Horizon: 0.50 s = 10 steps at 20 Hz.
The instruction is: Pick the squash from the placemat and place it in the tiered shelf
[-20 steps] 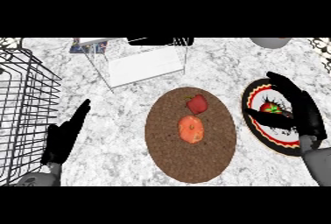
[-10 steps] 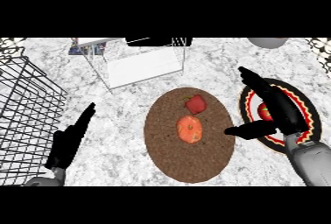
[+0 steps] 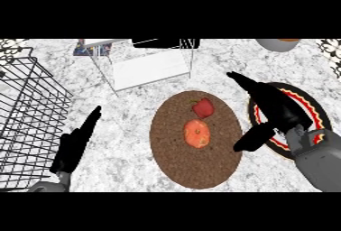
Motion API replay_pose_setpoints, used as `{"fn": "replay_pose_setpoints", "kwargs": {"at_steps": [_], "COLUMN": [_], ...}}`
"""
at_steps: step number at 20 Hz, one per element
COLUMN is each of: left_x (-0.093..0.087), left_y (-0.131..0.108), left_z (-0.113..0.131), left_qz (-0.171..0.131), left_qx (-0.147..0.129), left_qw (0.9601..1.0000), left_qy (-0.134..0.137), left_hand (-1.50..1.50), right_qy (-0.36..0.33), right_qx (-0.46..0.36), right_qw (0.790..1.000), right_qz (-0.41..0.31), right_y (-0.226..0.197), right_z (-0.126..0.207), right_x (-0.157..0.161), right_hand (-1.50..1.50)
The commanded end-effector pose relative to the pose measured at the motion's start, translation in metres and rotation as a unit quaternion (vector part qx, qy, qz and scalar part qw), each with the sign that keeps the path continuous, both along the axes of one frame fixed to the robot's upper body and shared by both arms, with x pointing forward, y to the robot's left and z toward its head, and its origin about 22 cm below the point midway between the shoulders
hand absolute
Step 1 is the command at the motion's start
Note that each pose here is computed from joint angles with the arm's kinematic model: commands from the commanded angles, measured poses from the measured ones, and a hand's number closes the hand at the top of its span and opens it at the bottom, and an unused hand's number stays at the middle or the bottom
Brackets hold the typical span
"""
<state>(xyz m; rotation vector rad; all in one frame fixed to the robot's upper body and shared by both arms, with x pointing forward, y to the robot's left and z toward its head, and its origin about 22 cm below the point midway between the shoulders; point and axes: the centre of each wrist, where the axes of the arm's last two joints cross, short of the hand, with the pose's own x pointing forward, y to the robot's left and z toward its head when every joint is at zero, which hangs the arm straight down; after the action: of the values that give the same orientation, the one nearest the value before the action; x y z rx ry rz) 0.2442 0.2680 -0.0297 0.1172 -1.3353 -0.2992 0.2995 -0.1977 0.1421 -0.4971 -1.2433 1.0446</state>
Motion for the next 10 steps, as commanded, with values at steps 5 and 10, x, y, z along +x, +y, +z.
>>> {"fn": "replay_pose_setpoints", "kwargs": {"at_steps": [5, 10], "left_x": [-0.003, 0.003], "left_y": [-0.001, -0.003], "left_z": [0.0, -0.001], "left_qz": [-0.003, -0.003], "left_qx": [-0.006, -0.008], "left_qw": [0.9999, 0.9996], "left_qy": [0.013, 0.027], "left_hand": [0.0, 0.0], "right_qy": [-0.018, 0.037], "right_qx": [-0.195, -0.185], "right_qw": [0.98, 0.982], "right_qz": [-0.035, -0.019], "right_y": [0.101, 0.15], "right_z": [0.014, -0.018], "right_x": [-0.003, -0.01], "right_hand": [-1.5, -1.5]}}
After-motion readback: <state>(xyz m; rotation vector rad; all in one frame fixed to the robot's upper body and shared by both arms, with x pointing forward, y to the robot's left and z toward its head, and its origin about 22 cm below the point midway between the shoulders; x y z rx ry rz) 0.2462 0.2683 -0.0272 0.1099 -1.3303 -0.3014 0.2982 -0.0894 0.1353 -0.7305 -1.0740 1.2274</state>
